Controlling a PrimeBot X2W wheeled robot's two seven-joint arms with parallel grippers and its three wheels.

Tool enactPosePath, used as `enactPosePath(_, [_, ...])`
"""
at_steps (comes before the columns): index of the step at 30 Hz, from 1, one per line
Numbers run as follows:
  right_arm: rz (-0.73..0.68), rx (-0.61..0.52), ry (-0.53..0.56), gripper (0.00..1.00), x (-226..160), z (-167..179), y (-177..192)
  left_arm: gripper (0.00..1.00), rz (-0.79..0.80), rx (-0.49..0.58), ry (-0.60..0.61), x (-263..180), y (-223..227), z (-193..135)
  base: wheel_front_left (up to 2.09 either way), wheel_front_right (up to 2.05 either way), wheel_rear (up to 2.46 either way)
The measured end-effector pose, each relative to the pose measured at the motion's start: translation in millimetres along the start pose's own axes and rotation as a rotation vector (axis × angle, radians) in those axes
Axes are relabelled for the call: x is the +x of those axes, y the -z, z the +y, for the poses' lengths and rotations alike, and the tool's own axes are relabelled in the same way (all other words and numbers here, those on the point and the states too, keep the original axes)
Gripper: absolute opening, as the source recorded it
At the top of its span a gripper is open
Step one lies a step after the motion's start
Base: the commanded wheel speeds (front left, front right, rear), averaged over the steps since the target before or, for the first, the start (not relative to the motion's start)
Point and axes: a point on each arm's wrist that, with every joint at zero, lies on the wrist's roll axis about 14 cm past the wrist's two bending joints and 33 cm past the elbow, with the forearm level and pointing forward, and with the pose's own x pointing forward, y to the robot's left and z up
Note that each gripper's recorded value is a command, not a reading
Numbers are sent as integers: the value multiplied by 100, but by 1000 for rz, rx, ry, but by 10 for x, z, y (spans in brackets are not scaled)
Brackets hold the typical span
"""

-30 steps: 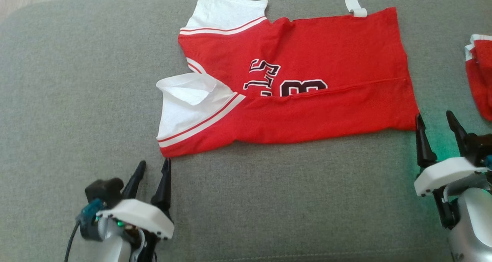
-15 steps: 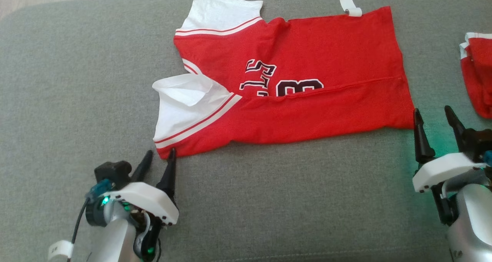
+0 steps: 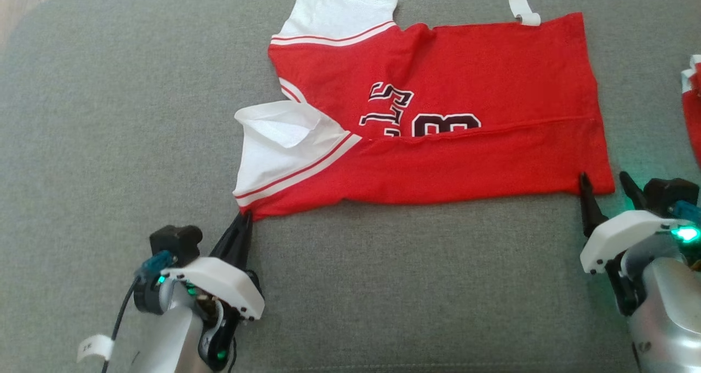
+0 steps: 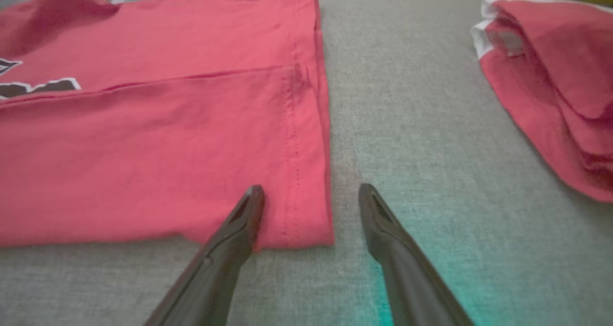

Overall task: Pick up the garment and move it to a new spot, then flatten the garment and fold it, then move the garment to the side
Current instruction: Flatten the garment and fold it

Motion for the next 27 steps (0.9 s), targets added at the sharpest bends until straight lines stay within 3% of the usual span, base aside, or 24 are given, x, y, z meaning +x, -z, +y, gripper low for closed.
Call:
enactPosePath(2, [8, 2, -1, 95, 18, 6, 14, 0, -3, 5, 2, 7, -16, 4, 0, 0, 0])
enactPosePath(4, [7, 2, -3, 0, 39, 19, -6, 0, -14, 11, 1, 12, -48, 16, 0, 0, 0])
enactPosePath(14, [-26, -10, -15, 0, -68, -14, -63, 0, -56, 42, 8, -84, -180, 46, 0, 0, 0])
enactPosePath(27, [-52, 1, -32, 0, -488, -135, 104, 0, -3, -1, -10, -679, 115, -74, 0, 0, 0])
